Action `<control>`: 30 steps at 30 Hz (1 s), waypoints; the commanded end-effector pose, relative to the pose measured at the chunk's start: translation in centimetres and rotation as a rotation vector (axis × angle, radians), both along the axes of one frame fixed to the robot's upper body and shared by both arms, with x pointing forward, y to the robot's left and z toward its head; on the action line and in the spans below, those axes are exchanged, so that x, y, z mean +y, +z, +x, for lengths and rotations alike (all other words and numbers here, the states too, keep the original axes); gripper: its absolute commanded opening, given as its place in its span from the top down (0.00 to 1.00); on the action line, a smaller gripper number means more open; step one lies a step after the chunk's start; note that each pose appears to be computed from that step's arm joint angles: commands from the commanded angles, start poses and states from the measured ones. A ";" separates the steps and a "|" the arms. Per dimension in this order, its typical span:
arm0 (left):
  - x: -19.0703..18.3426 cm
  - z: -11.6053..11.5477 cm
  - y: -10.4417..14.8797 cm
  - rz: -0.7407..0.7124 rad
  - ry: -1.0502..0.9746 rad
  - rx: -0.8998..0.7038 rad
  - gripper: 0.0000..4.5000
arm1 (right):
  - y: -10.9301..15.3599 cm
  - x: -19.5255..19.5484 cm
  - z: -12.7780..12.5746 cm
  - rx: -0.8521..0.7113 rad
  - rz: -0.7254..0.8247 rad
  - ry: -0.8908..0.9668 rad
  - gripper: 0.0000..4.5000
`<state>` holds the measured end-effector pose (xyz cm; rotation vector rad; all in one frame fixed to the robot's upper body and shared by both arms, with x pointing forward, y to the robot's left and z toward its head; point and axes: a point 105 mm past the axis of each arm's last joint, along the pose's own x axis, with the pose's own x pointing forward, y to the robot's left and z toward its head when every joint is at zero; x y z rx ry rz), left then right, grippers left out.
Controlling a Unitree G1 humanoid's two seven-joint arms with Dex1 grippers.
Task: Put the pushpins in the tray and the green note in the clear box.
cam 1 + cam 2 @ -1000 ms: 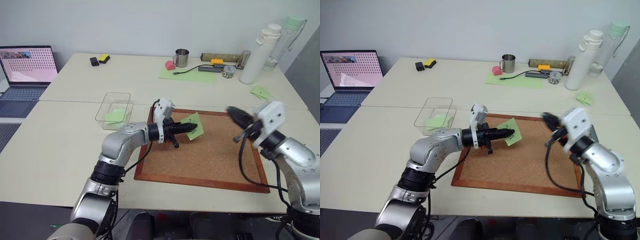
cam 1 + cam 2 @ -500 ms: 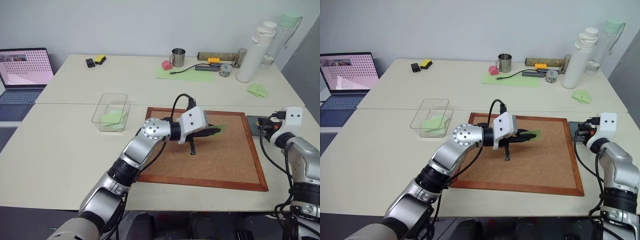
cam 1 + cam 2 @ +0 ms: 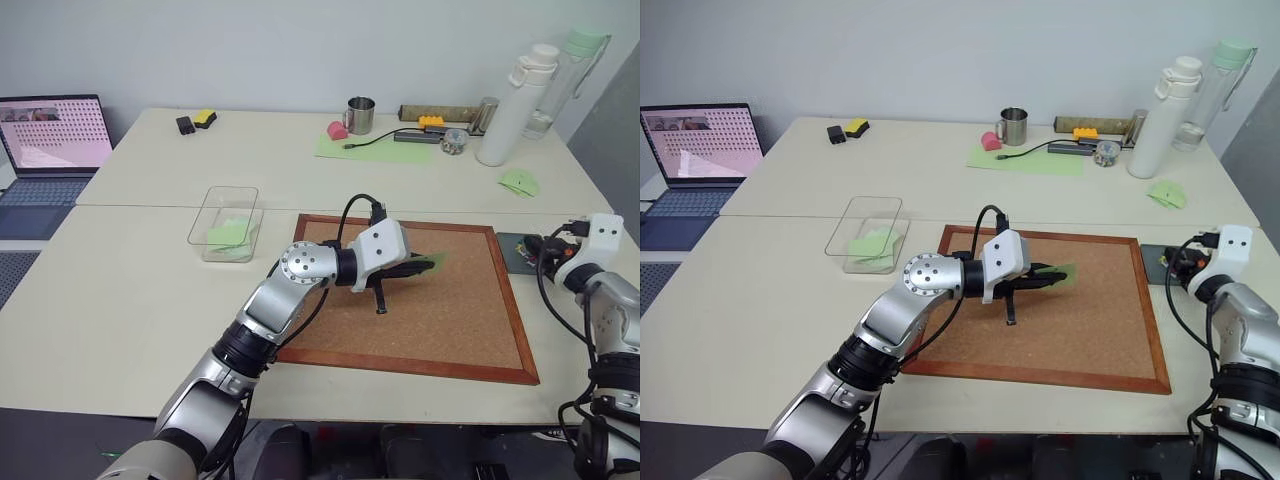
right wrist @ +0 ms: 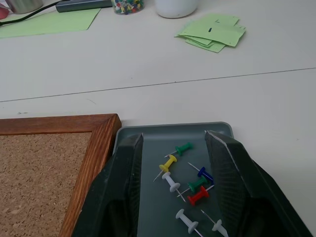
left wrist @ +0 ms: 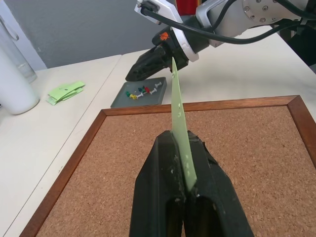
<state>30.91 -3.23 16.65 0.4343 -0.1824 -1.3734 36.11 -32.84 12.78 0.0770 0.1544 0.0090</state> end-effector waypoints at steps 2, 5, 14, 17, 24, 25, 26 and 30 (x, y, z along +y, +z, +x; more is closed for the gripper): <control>2.3 1.7 2.3 -0.087 0.121 0.005 1.00 | 4.1 4.5 -1.7 -0.129 -0.115 0.278 0.54; 5.7 3.7 3.0 -0.144 0.301 0.038 1.00 | 4.8 8.7 -4.0 -0.142 -0.129 0.487 0.54; 21.1 8.6 5.2 -0.159 1.022 -0.105 1.00 | 8.4 20.5 -10.4 -0.221 0.012 0.928 0.54; 24.9 8.7 4.8 -0.095 1.187 -0.175 1.00 | 8.3 22.6 -11.0 -0.220 0.017 0.990 0.54; 26.2 8.9 2.9 0.000 1.236 -0.176 0.96 | 8.3 23.0 -10.2 -0.230 0.014 0.967 0.54; 26.2 9.0 2.8 0.000 1.236 -0.175 0.91 | 8.3 22.8 -10.1 -0.227 0.008 0.960 0.54; 26.1 9.0 2.8 0.000 1.236 -0.174 0.90 | 8.3 22.7 -10.0 -0.226 0.005 0.955 0.54; 26.1 9.0 3.0 0.005 1.242 -0.192 0.70 | 8.3 22.0 -9.8 -0.223 -0.004 0.929 0.54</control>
